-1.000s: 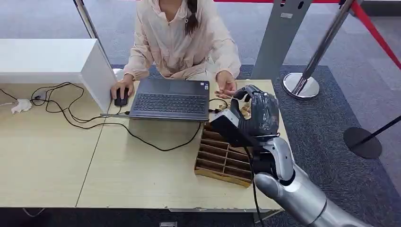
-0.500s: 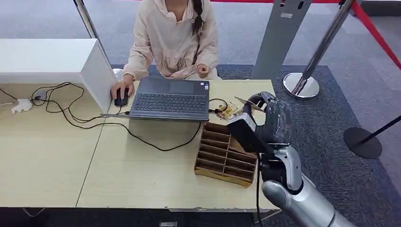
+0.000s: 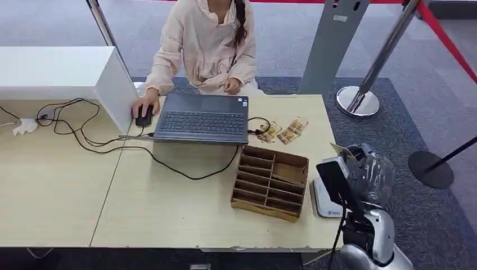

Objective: Pass the card to the sensor for recognition and then transmit it.

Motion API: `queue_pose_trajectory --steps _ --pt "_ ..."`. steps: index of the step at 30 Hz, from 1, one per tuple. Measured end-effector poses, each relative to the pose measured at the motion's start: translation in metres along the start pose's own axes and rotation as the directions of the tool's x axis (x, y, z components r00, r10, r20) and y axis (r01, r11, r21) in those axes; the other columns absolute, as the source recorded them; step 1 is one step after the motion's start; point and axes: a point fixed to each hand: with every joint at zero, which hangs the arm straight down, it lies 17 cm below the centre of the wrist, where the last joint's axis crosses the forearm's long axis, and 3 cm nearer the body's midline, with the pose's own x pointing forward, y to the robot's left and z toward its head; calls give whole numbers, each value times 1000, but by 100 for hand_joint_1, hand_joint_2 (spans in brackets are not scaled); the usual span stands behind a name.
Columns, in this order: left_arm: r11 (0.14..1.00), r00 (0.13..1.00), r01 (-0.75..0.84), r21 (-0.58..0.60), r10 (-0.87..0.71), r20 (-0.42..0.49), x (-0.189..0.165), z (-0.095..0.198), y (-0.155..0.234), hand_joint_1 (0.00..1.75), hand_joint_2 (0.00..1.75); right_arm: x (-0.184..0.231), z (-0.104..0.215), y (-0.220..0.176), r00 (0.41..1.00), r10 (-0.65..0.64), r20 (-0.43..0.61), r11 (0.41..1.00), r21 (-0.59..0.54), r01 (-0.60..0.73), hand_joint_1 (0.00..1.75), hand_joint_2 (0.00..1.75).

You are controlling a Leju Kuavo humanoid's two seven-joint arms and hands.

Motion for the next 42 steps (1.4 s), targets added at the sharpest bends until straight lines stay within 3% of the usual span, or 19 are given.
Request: queue_pose_trajectory --steps 11,42 --pt "1000 1000 -21 -6 21 -1 4 3 -6 0 0 -51 27 9 996 16 -93 998 55 -11 133 175" --pt "999 999 -32 -11 32 7 9 5 -9 0 0 -87 67 80 967 -10 -254 981 186 59 134 175"
